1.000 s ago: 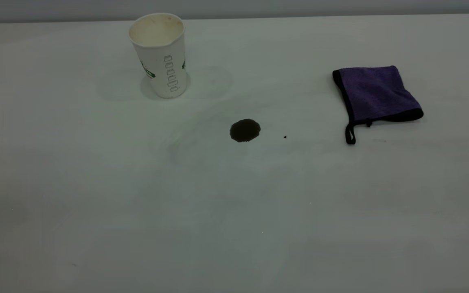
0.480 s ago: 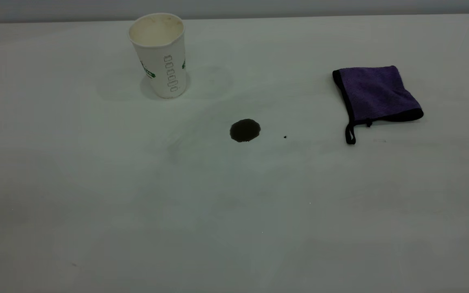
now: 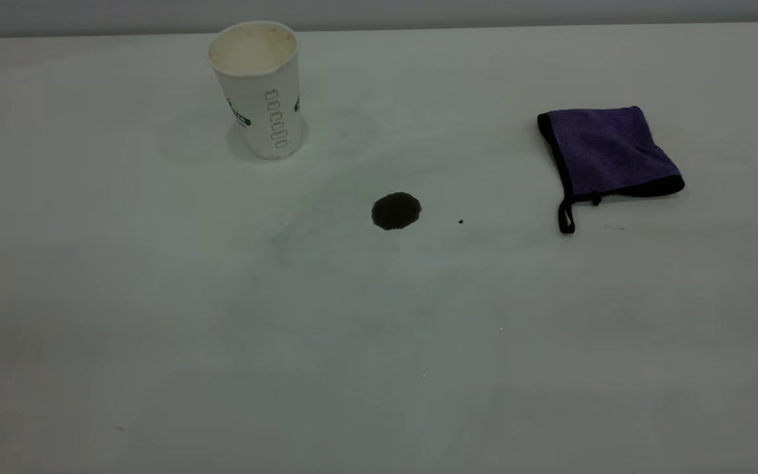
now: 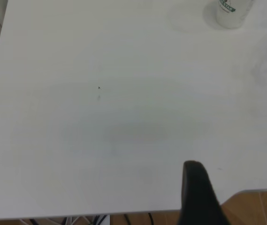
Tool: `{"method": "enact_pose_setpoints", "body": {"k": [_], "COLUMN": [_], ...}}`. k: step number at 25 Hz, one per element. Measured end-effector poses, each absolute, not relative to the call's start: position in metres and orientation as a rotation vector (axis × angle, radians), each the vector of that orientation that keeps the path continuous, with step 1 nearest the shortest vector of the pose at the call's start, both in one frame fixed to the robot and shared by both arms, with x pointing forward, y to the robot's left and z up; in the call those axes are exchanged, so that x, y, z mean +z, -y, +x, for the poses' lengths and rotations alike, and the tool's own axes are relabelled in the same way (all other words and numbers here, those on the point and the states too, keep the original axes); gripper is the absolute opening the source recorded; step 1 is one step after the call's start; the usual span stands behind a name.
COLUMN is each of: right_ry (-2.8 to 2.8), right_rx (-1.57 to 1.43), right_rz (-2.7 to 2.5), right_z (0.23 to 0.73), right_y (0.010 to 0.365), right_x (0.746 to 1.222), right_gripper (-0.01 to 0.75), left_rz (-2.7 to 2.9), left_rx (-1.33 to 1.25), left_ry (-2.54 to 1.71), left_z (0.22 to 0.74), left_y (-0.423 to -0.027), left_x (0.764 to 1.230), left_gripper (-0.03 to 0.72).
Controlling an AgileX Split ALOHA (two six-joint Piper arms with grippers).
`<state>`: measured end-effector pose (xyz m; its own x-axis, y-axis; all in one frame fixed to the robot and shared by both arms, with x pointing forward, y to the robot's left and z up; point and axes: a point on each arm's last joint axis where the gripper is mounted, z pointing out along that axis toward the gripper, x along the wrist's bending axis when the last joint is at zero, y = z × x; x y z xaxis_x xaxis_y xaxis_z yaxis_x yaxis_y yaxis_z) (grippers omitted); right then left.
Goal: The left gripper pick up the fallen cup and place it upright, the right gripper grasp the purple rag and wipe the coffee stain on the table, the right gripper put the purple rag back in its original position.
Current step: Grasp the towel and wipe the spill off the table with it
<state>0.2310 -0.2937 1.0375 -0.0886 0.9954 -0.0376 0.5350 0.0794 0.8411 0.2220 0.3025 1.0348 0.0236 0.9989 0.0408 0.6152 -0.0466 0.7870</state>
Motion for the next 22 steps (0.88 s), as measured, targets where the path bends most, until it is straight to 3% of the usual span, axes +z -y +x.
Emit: {"method": "enact_pose_setpoints", "body": {"k": [18,22], "right_ry": [-1.693,-1.656], "right_rx": [0.894,0.786], "right_rz": [1.540,1.580], "right_z": [0.2310,0.2365], "right_y": [0.2942,0.3025], "right_x": [1.0374,1.0463], "right_gripper": [0.239,0.281], "left_rz": [1.724,1.723], "left_rx": [0.846,0.846], "left_ry": [-1.650,-1.651], "left_z": [0.2220,0.2220], "left_y": [-0.3025,-0.3025], "left_x": [1.0348,1.0348], "left_gripper": [0.495,0.495]}}
